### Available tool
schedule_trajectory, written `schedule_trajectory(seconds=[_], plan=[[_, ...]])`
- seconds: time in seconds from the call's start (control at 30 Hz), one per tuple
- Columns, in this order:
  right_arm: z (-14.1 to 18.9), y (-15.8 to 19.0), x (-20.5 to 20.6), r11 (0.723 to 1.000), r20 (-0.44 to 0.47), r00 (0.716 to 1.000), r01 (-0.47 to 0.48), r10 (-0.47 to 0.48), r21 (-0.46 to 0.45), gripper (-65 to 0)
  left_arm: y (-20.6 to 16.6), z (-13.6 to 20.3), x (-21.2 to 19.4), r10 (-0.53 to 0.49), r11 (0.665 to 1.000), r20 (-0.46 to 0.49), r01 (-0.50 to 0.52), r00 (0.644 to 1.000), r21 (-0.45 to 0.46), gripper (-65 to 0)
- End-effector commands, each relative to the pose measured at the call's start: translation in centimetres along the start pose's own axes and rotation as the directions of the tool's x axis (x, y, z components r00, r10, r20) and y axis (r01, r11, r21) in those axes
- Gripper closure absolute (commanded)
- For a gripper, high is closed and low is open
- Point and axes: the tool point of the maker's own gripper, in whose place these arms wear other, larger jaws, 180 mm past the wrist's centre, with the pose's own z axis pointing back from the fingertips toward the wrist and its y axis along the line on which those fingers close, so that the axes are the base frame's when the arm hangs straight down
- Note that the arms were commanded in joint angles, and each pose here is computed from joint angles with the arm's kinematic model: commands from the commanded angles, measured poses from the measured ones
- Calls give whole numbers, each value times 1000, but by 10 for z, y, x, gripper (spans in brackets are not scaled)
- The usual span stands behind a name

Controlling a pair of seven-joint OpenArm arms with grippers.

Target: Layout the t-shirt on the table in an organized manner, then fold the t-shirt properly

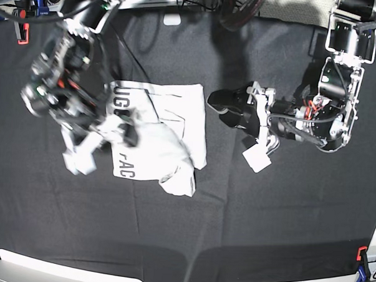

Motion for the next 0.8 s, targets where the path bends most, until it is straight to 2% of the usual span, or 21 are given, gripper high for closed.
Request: schedule_trajectory(seconds=[0.0, 0.1, 0.2, 0.33, 0.47, 0.6, 0.77], plan=[[-3, 13, 14, 999, 32, 999, -36, 35, 35, -455, -5, 5, 17, -33, 999, 41, 34, 999, -16, -368], [-18, 45, 6, 992, -18, 998, -63, 65, 113, -455, -5, 5, 17, -33, 999, 41, 34, 999, -15, -368], [-31, 82, 4, 979, -19, 998, -57, 62, 197, -455, -5, 5, 17, -33, 999, 41, 34, 999, -15, -368], [-43, 132, 0, 949, -18, 998, -52, 61, 310, -455, -5, 5, 16, -34, 999, 39, 34, 999, -13, -368], [-47, 166, -12, 916, -44, 992, -89, 116, 392, -455, -5, 5, 16, -34, 999, 39, 34, 999, -13, -368], [-48, 189, -21, 889, -60, 985, -117, 159, 443, -455, -5, 5, 16, -34, 999, 39, 34, 999, -12, -368], [-44, 191, -4, 884, -11, 982, -165, 189, 437, -455, -4, 7, 15, -34, 999, 36, 34, 999, -8, -368]])
